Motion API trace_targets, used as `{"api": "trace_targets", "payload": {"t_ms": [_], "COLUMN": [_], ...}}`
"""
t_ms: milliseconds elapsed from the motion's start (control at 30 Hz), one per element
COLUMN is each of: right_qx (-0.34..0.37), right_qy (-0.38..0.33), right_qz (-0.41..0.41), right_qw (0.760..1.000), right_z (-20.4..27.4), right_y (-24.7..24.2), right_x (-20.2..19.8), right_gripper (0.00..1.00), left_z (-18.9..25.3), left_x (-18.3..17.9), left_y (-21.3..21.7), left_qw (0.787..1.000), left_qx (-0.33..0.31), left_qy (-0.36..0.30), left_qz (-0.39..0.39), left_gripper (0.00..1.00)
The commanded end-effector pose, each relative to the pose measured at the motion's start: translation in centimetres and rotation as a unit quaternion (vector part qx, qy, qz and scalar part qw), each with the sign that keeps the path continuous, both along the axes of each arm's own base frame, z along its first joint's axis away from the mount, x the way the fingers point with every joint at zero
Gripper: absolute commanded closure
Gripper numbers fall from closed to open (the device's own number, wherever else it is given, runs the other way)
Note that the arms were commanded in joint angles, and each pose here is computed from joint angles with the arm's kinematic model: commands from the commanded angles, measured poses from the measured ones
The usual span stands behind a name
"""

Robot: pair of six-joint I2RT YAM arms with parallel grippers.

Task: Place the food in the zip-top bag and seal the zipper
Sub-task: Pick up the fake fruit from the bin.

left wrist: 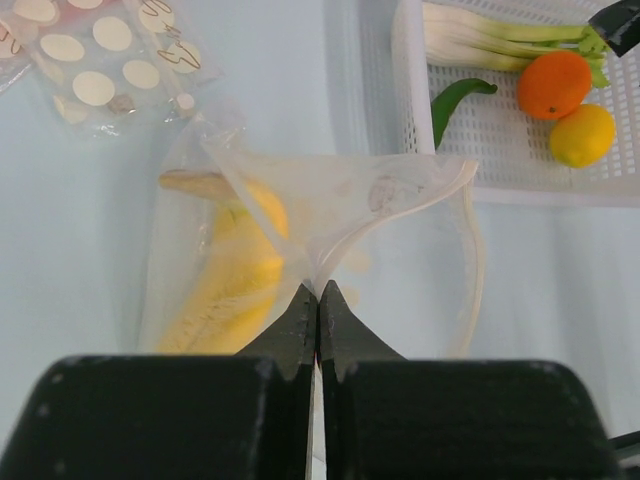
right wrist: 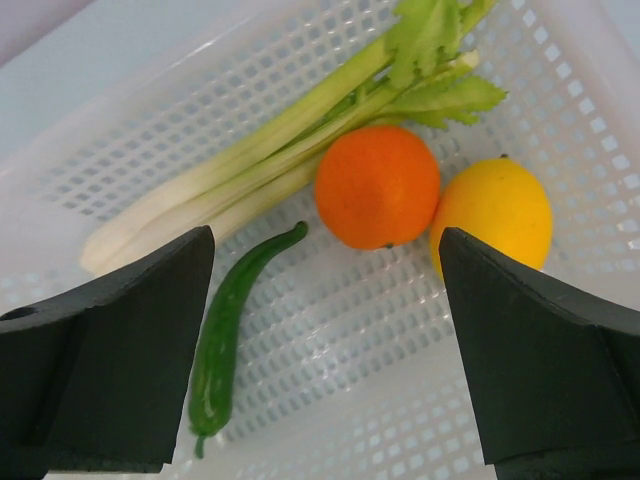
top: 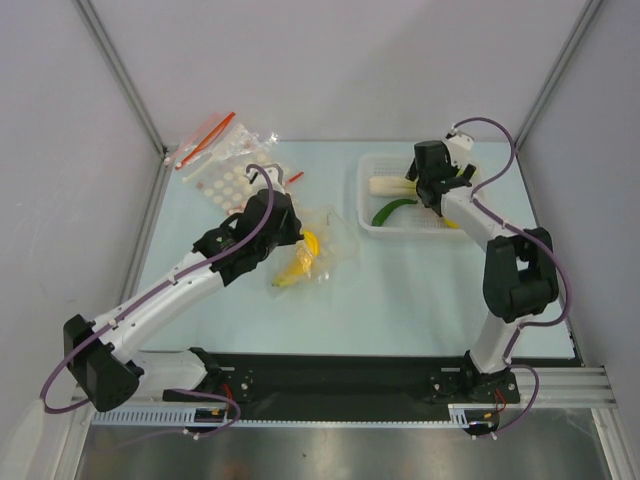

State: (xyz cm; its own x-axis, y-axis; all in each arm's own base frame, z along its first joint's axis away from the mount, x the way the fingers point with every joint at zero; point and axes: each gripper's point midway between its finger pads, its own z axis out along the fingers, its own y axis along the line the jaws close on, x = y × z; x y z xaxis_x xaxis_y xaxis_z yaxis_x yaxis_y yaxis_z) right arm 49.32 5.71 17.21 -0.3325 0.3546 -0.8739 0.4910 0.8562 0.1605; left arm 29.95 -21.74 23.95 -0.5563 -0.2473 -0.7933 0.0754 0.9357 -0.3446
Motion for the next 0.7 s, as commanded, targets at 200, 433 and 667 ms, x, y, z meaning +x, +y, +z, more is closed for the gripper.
{"api": "trace_targets", "payload": {"t_ms": [200,433,667], "right_qx": [-0.048,-0.046,-0.045], "right_qy": [0.029,0.055,0.071], "right_qz": [-0.019,-0.011,0.009], "right_qw": [0.998,0.997,0.996], "right_z": [-4.0,-7.8,-8.3], "right_y": [-4.5,-4.4,-3.9], "right_x": [4.7,6.4,6.7], "right_gripper": [0.0,0.04,0.16], "left_z": [1.7,1.9,2.1], "left_x": [0.3,0.2,0.1], "left_y": [-0.7,-0.7,-0.5], "left_qw": [0.999,0.999,0.999], "left_qx": [-0.032,-0.033,-0.033], "left_qy": [-0.025,-0.027,-0.029], "left_qz": [-0.01,-0.013,-0.011], "left_gripper": [1.0,0.99,1.0]}}
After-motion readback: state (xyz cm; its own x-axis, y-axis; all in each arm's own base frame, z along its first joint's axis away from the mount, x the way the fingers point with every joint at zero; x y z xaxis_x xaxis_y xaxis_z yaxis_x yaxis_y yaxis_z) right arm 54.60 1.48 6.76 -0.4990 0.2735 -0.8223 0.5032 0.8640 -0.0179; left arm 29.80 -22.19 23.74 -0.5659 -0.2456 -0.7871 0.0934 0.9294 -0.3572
